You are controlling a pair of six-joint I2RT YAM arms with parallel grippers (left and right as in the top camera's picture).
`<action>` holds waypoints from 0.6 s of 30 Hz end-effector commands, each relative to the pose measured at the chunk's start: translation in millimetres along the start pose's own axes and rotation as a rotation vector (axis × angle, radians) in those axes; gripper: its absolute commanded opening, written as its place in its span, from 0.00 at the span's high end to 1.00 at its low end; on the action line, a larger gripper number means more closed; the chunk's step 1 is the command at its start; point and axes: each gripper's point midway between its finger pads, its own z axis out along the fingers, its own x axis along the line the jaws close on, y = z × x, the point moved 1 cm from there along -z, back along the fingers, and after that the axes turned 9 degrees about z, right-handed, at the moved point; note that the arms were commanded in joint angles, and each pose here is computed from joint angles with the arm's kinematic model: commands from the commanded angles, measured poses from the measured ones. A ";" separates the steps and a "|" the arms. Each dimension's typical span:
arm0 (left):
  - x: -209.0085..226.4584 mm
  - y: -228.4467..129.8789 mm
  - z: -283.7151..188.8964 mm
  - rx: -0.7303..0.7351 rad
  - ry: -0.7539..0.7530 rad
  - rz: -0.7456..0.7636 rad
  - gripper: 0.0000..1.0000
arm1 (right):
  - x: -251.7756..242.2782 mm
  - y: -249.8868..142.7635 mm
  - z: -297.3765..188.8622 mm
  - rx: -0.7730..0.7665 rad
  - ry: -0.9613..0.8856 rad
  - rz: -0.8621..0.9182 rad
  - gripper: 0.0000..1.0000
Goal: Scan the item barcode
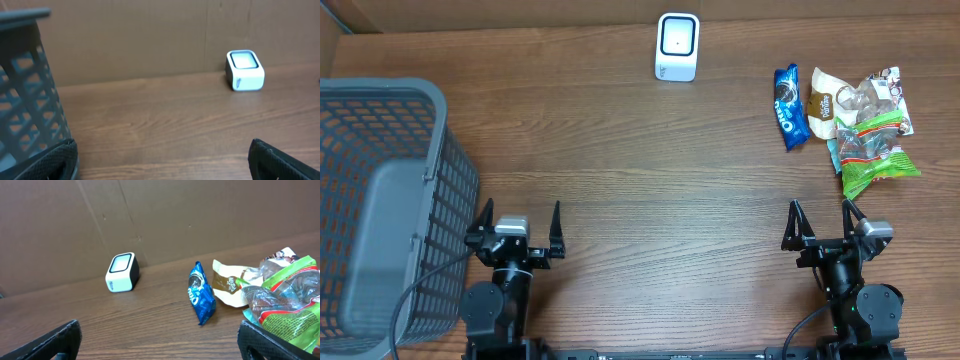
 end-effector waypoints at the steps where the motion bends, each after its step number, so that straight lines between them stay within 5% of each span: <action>1: -2.4 -14.2 -0.8 -0.009 0.008 0.061 0.00 | 0.2 -1.7 0.1 -0.004 0.006 -0.001 0.00; 18: -5.9 -29.5 -1.2 -0.019 0.015 0.109 0.00 | 0.2 -1.7 0.1 -0.004 0.006 -0.001 0.00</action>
